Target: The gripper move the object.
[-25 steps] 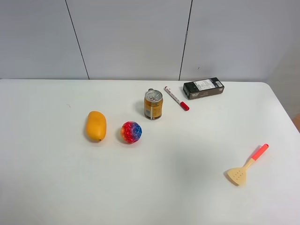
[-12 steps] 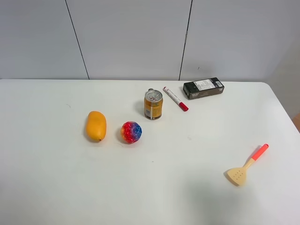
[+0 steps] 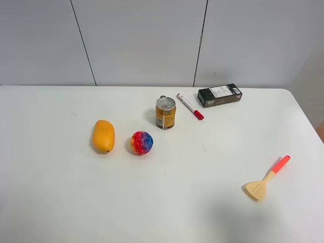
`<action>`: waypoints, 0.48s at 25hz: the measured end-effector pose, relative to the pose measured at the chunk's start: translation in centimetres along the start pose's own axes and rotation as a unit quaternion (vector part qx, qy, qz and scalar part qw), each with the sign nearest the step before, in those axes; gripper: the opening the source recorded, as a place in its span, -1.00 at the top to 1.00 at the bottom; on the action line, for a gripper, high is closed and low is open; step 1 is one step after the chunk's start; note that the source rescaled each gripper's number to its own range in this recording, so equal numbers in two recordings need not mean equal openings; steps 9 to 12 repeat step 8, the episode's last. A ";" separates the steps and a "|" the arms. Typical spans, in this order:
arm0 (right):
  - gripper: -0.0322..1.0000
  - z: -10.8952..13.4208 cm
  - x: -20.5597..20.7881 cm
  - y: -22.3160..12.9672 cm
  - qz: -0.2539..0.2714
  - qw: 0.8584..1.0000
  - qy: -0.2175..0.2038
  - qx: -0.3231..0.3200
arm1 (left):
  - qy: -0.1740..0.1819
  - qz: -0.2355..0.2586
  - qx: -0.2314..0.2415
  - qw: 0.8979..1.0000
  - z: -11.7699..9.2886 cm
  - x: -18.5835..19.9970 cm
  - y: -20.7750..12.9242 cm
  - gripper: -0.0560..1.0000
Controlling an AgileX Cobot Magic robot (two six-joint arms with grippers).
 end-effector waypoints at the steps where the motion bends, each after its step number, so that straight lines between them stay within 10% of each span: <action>1: -0.90 0.0 0.0 0.0 0.000 1.000 -0.001 0.000 | 0.000 0.000 0.000 1.000 0.0 0.0 0.0 -1.00; 12: -0.90 -0.1 0.0 0.0 0.000 1.000 -0.003 -0.005 | 0.000 0.000 0.000 1.000 0.0 0.0 0.0 -1.00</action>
Point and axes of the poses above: a point on each arm's last joint axis where the gripper is mounted, x pointing back along that axis away from the gripper, z along the wrist's bending axis when the last joint is at zero, y = z × x, the point moved 2 cm from there along -x, pointing out along that axis toward the gripper, and after that the axes turned 6 degrees about x, right-handed, at the moved point
